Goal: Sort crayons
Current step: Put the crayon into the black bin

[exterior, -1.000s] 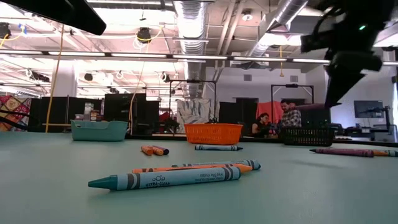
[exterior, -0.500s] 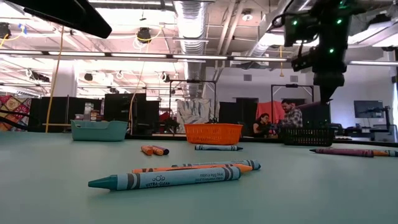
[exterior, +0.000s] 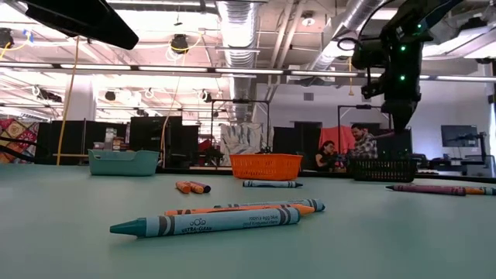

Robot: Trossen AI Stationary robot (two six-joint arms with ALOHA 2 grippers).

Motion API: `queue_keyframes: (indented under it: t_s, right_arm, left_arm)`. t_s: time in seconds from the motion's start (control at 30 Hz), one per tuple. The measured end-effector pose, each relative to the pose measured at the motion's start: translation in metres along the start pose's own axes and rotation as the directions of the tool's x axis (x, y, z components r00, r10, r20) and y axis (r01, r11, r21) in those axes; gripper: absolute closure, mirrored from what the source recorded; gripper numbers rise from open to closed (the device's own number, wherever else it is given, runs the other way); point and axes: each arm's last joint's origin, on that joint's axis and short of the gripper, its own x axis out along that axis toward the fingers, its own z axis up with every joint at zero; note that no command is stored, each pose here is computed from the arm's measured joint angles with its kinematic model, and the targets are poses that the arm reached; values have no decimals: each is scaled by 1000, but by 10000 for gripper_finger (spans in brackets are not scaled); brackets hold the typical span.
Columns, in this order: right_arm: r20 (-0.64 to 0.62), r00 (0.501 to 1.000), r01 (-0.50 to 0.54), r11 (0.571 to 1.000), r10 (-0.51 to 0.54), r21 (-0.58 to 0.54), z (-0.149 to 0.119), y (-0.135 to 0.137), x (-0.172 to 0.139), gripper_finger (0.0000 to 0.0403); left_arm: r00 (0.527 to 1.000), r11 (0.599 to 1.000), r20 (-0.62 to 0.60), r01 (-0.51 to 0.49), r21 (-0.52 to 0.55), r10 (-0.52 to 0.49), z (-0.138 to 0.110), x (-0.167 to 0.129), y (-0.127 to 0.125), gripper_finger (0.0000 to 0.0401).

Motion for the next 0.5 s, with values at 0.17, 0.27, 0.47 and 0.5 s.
queue_keyframes:
  t_s: [0.17,0.27,0.47,0.5]
  right_arm:
    - [-1,999,-51,997,51,50,0,-12,9,398]
    - [-29,998,-52,997,54,63,1,-14,15,396]
    - [-38,998,-53,996,56,73,6,-14,24,349]
    - [-35,998,-53,996,56,74,6,-14,24,339]
  left_arm:
    - [1000,1000,3,-5,-13,5,0,0,0,214]
    - [1000,1000,3,-6,-15,6,0,0,0,214]
    - [1000,1000,4,-6,-15,6,0,0,0,214]
    - [1000,1000,3,-6,-15,6,0,0,0,214]
